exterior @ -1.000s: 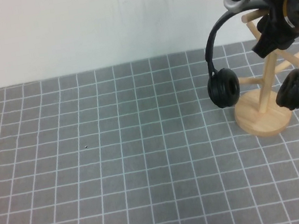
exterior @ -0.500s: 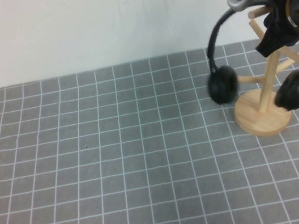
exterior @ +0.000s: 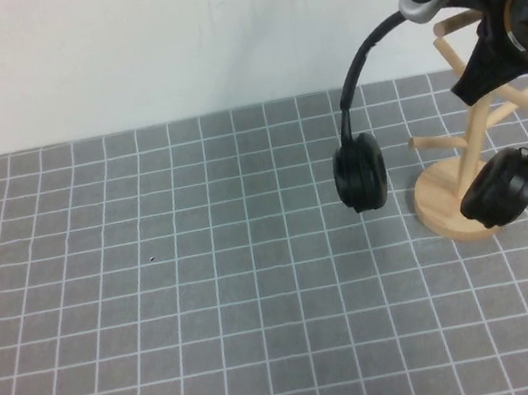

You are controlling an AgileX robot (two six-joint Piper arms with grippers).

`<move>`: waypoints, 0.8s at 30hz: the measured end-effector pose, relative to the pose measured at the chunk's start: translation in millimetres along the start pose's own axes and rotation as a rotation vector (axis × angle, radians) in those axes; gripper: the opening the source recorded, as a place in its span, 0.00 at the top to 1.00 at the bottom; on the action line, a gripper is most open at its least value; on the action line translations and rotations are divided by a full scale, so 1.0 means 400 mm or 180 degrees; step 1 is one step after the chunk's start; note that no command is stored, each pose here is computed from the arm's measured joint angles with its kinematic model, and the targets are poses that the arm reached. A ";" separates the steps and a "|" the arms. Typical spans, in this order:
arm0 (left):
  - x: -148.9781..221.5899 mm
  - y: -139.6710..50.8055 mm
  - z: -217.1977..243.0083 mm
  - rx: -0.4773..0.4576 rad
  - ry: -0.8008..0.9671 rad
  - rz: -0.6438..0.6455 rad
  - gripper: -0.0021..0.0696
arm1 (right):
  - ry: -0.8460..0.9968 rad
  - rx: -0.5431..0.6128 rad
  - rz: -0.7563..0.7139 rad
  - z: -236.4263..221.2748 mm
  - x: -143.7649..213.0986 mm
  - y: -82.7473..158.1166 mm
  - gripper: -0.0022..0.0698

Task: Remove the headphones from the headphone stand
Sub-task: Pick up the headphones from the headphone stand, then place the headphones on the table

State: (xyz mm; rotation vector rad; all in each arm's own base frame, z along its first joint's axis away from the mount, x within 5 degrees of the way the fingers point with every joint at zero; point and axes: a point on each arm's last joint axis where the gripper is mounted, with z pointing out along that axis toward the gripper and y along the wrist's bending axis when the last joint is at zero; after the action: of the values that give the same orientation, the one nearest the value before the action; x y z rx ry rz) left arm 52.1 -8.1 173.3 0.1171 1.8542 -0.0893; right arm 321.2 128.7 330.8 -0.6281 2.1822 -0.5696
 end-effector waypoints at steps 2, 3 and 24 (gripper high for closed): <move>0.000 0.000 0.000 0.0000 0.0000 0.0000 0.98 | -0.0030 0.0011 0.0010 -0.027 -0.002 -0.004 0.90; 0.000 0.000 0.000 0.0000 0.0000 0.0000 0.98 | -0.0023 0.0027 0.0022 -0.041 0.000 -0.008 0.90; 0.000 0.000 0.000 0.0000 0.0000 0.0000 0.98 | 0.0120 -0.1175 0.0391 -0.296 0.021 0.146 0.90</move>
State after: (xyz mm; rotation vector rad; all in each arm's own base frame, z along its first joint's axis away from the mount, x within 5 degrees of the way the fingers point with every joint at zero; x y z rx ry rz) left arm 52.1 -8.1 173.3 0.1171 1.8542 -0.0893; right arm 209.4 191.7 362.9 -0.6712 2.3635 -0.1128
